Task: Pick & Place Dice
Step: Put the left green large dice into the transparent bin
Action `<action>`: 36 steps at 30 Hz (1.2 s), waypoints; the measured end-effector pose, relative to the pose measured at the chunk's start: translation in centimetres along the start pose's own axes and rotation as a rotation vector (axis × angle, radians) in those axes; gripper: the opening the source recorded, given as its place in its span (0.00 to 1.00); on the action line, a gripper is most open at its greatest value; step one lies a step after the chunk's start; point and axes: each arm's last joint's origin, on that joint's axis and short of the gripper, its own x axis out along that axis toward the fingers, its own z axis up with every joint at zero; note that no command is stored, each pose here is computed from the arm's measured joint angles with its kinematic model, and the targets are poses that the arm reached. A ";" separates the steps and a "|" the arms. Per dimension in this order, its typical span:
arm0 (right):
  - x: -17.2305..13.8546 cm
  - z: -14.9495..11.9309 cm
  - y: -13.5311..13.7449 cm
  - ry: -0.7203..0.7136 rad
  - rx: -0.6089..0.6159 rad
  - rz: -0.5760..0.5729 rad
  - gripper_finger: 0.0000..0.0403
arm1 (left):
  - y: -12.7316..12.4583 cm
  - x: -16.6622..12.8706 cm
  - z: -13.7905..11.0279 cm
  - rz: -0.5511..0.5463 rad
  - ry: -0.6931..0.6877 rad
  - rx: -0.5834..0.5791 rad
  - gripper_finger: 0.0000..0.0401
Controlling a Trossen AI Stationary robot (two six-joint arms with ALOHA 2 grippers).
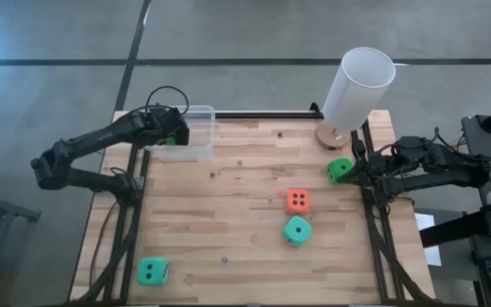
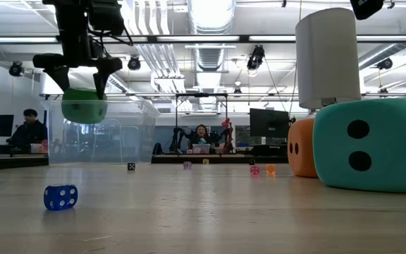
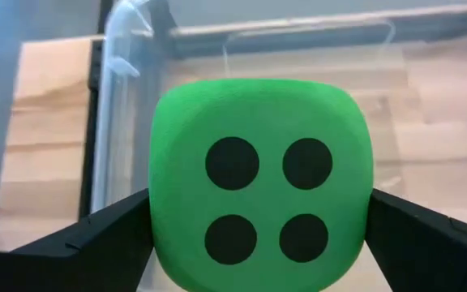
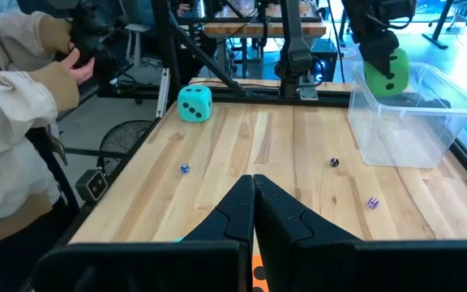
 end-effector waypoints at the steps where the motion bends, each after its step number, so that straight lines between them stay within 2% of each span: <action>1: 0.0 0.0 0.0 0.000 0.000 0.000 0.02 | 0.0 -0.1 0.0 -0.012 0.010 -0.002 0.98; 6: 0.0 0.0 0.0 0.000 0.000 0.000 0.02 | 0.2 -0.4 -0.1 -0.064 0.048 -0.014 0.96; 14: 0.0 0.0 0.0 0.000 0.000 0.000 0.02 | 1.0 -1.3 -0.2 -0.111 0.039 -0.034 0.99; 21: 0.0 0.0 0.0 0.000 0.000 0.000 0.02 | 1.5 -2.0 -0.3 -0.158 0.044 -0.052 0.97; 24: 0.0 0.0 0.0 0.000 0.000 0.000 0.02 | 1.5 -1.9 -0.3 -0.153 0.045 -0.051 0.97; 32: 0.0 0.0 0.0 0.000 0.000 0.000 0.02 | 1.8 -0.8 -0.6 -0.053 -0.020 -0.097 0.99; 36: 0.0 0.0 0.0 0.000 0.000 0.000 0.02 | 1.7 -0.5 -1.1 -0.084 0.058 -0.139 0.98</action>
